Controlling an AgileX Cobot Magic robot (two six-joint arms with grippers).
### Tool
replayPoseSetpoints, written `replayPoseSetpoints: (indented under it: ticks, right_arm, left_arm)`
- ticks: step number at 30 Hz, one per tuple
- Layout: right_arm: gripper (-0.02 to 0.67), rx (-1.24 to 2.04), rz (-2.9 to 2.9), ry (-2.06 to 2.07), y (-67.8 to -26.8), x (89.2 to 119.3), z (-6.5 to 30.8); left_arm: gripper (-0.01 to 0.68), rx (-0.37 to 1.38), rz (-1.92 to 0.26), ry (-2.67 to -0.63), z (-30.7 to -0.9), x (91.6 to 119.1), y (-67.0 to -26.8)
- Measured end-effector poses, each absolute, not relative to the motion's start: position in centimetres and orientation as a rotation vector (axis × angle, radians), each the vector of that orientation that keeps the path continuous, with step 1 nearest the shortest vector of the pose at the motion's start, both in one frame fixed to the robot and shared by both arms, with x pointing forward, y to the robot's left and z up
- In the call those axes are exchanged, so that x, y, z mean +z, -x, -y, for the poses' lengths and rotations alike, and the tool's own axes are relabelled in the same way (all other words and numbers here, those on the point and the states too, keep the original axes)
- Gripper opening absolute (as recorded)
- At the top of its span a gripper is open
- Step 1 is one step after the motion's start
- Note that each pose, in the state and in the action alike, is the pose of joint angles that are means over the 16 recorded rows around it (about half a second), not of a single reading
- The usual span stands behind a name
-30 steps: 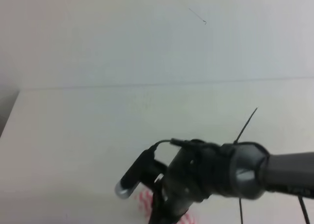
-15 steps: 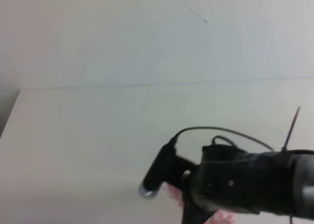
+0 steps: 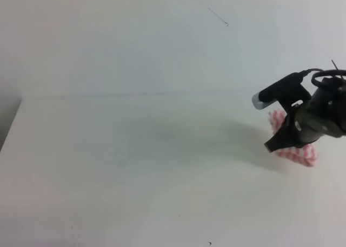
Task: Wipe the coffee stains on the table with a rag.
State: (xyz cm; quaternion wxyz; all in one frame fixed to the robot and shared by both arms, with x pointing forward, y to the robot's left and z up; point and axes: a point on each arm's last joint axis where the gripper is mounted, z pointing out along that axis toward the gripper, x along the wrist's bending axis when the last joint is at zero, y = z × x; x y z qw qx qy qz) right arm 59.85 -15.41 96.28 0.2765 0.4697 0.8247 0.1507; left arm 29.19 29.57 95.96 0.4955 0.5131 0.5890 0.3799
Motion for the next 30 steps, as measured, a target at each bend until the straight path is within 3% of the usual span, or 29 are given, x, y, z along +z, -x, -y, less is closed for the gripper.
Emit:
replayPoseSetpoints:
  ticks: [5,11,19,30]
  right_arm:
    - [0.03,0.434,-2.182,-1.393,-62.3,95.2,15.9]
    - [0.03,0.535,-2.23,-1.481,-63.6,93.8,13.6]
    - [0.028,0.679,-2.381,-1.425,-63.1,92.5,7.1]
    - [0.026,0.657,-2.654,-1.148,-58.2,91.7,-2.6]
  left_arm:
    - [-0.001,0.919,-1.43,-1.245,-29.6,95.9,-29.2]
    - [-0.001,0.918,-1.429,-1.243,-29.6,96.0,-29.2]
    - [-0.001,0.923,-1.423,-1.238,-29.6,96.0,-29.1]
    - [-0.001,0.925,-1.42,-1.237,-29.6,96.0,-29.1]
